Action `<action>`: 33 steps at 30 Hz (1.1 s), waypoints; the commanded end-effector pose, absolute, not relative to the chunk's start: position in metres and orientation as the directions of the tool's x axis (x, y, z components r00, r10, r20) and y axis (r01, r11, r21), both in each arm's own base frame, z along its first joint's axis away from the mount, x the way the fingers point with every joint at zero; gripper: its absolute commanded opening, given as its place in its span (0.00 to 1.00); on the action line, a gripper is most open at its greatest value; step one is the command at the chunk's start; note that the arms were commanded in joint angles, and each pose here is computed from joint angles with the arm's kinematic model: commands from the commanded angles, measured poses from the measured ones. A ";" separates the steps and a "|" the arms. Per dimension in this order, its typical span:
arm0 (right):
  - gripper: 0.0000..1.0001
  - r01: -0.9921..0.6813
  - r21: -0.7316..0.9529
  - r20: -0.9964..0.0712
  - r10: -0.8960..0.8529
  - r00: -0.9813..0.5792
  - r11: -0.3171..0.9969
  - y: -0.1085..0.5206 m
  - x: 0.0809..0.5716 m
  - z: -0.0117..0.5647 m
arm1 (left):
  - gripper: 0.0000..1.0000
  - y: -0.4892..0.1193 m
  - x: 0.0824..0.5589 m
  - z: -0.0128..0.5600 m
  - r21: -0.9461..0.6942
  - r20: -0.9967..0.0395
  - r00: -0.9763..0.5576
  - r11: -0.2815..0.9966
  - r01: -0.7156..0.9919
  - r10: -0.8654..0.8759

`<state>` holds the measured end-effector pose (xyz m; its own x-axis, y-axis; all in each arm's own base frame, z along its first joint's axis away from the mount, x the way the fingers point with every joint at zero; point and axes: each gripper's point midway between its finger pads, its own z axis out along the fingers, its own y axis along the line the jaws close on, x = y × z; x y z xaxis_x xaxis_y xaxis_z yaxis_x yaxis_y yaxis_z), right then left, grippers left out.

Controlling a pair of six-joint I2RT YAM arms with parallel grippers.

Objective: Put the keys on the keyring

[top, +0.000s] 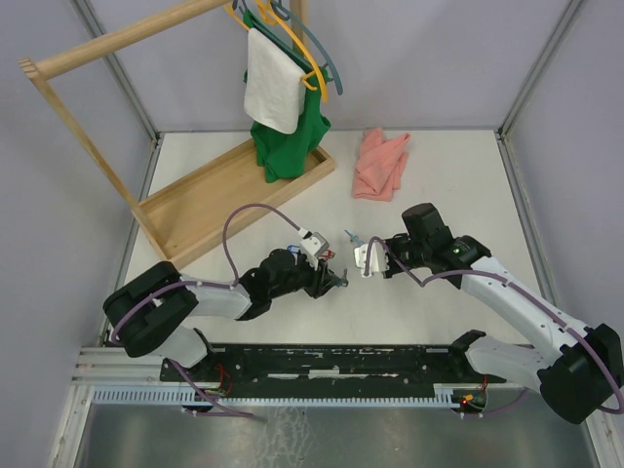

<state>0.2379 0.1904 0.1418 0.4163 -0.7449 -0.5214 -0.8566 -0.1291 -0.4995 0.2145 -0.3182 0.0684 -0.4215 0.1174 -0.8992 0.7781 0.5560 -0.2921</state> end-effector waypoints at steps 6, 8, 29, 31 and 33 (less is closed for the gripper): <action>0.01 -0.853 -0.516 -0.548 -0.735 0.400 -0.080 0.195 0.242 0.148 | 0.38 -0.331 0.225 0.064 -0.274 -0.864 -0.479 0.654 0.705 0.155; 0.01 -0.852 -0.517 -0.549 -0.734 0.400 -0.077 0.196 0.243 0.148 | 0.38 -0.331 0.223 0.062 -0.271 -0.853 -0.492 0.660 0.701 0.172; 0.01 -0.860 -0.506 -0.556 -0.741 0.377 -0.058 0.196 0.245 0.146 | 0.29 -0.345 0.219 0.042 -0.214 -0.844 -0.473 0.652 0.728 0.252; 0.01 -0.861 -0.506 -0.556 -0.743 0.374 -0.055 0.195 0.245 0.146 | 0.28 -0.346 0.220 0.041 -0.210 -0.843 -0.473 0.653 0.728 0.256; 0.01 -0.861 -0.505 -0.555 -0.744 0.372 -0.054 0.195 0.245 0.146 | 0.26 -0.345 0.220 0.040 -0.208 -0.843 -0.472 0.653 0.728 0.258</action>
